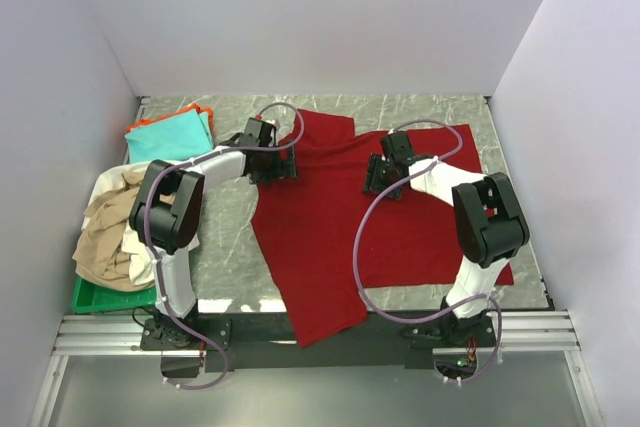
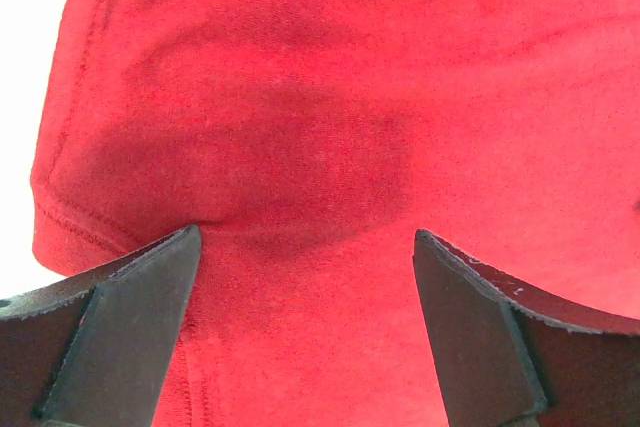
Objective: Fold and stack the t-shirts
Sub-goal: Flatten the tshirt out
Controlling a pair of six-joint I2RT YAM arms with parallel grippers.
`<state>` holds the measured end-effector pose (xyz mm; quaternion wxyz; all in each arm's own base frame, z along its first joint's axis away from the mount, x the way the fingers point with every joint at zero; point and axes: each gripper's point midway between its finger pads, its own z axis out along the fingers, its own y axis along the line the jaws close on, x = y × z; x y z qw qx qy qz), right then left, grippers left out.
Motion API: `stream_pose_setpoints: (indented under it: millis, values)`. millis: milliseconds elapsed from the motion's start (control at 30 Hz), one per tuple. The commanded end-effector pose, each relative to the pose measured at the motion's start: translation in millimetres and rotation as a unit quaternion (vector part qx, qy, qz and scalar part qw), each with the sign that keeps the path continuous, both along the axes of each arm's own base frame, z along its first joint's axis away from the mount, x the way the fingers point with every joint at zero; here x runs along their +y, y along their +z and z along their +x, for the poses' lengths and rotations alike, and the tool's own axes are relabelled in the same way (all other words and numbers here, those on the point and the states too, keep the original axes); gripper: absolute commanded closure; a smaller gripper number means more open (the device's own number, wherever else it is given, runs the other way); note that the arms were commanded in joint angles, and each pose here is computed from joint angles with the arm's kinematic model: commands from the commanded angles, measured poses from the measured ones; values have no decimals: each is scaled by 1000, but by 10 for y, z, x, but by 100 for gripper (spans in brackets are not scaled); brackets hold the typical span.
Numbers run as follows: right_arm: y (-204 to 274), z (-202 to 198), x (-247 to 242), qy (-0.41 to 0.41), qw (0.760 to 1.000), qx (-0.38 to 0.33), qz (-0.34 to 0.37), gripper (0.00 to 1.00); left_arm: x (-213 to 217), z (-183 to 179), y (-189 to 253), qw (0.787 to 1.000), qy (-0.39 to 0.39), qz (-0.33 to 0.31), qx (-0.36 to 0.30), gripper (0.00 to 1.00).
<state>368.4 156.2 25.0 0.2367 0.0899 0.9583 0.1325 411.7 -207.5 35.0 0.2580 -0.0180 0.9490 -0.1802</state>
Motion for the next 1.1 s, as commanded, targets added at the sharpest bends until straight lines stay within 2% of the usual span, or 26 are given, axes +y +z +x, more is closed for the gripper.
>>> stream_pose_setpoints:
  millis: [0,733,867,1067]
  values:
    - [33,102,112,4,1000,-1,8,37,237,-67,-369,998,3,33,51,4]
    - [-34,367,324,15,1000,21,15,37,393,433,-405,998,13,27,57,4]
    - [111,470,381,25,999,7,20,37,453,553,-276,998,24,47,41,5]
    - [554,558,389,30,999,-36,23,37,457,603,179,998,34,42,-5,5]
